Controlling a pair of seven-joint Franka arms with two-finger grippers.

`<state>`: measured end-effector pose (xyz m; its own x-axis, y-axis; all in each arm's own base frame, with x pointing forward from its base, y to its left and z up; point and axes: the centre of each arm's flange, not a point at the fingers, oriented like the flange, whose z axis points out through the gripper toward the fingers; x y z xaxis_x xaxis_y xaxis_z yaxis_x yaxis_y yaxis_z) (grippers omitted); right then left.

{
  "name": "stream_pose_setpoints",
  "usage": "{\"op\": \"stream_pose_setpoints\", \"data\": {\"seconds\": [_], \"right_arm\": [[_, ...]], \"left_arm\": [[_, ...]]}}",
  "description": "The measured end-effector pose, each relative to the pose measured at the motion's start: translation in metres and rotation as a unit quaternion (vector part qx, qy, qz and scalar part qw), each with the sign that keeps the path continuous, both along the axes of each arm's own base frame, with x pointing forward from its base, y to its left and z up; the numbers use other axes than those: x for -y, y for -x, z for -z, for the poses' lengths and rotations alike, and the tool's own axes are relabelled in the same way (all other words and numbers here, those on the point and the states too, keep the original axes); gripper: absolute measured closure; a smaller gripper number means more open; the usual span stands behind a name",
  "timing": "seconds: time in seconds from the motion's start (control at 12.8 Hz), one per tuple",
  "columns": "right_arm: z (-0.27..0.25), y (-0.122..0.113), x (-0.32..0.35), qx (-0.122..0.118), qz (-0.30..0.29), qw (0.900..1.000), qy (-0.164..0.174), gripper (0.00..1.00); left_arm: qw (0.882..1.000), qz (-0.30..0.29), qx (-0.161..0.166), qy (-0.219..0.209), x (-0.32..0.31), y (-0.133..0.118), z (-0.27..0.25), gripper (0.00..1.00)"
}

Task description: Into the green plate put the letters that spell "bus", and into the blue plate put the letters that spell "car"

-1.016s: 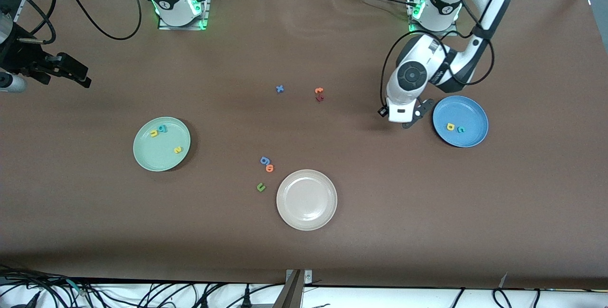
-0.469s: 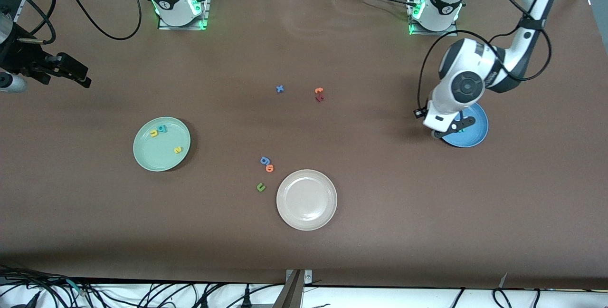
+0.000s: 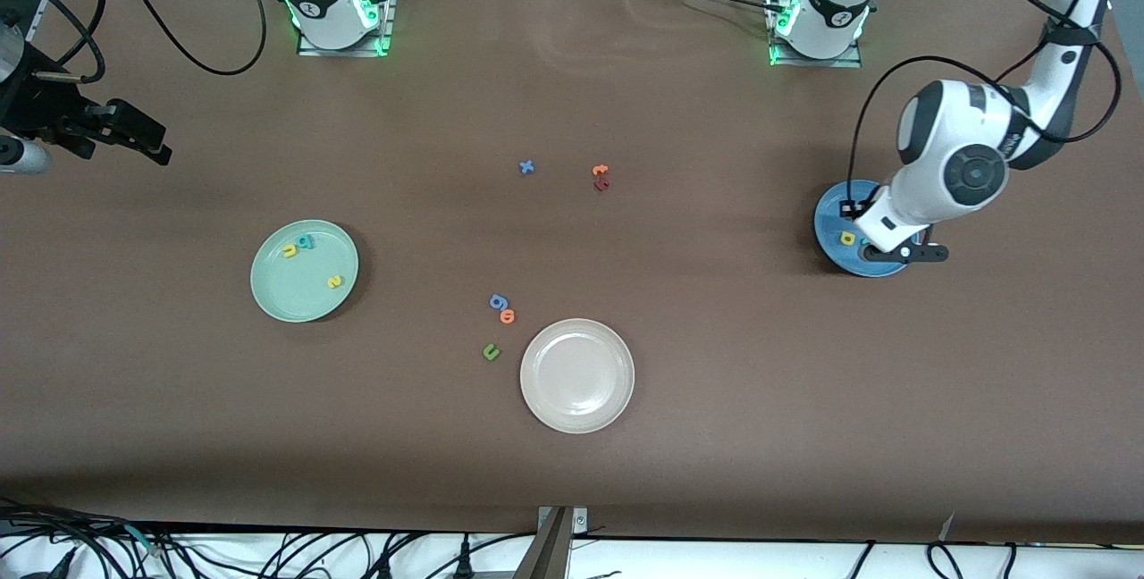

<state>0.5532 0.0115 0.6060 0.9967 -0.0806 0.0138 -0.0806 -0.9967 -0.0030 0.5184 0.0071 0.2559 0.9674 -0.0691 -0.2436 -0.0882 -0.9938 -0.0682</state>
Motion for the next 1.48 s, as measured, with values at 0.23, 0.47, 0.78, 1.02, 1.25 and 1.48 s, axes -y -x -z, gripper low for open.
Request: {"op": "stream_pose_setpoints", "data": {"seconds": [0.23, 0.47, 0.78, 1.02, 1.25, 1.48], "right_arm": [[0.000, 0.000, 0.000, 0.000, 0.000, 1.000, 0.000, 0.00], [0.000, 0.000, 0.000, 0.000, 0.000, 1.000, 0.000, 0.00], [0.000, 0.000, 0.000, 0.000, 0.001, 1.000, 0.000, 0.00], [0.000, 0.000, 0.000, 0.000, 0.001, 1.000, 0.000, 0.00], [0.000, 0.000, 0.000, 0.000, 0.001, 1.000, 0.000, 0.00], [0.000, 0.000, 0.000, 0.000, 0.001, 1.000, 0.000, 0.00]], "left_arm": [[0.999, 0.032, 0.011, 0.015, -0.042, 0.009, 0.013, 0.81], [0.999, 0.034, 0.012, 0.023, -0.052, 0.021, 0.040, 0.81], [0.999, 0.035, 0.005, 0.028, -0.050, 0.025, 0.061, 0.71], [0.999, 0.035, 0.017, 0.025, -0.051, 0.014, 0.048, 0.40], [1.000, 0.024, -0.006, 0.014, -0.057, -0.020, -0.030, 0.09], [1.000, 0.007, -0.025, 0.011, -0.060, -0.049, -0.145, 0.00]]}}
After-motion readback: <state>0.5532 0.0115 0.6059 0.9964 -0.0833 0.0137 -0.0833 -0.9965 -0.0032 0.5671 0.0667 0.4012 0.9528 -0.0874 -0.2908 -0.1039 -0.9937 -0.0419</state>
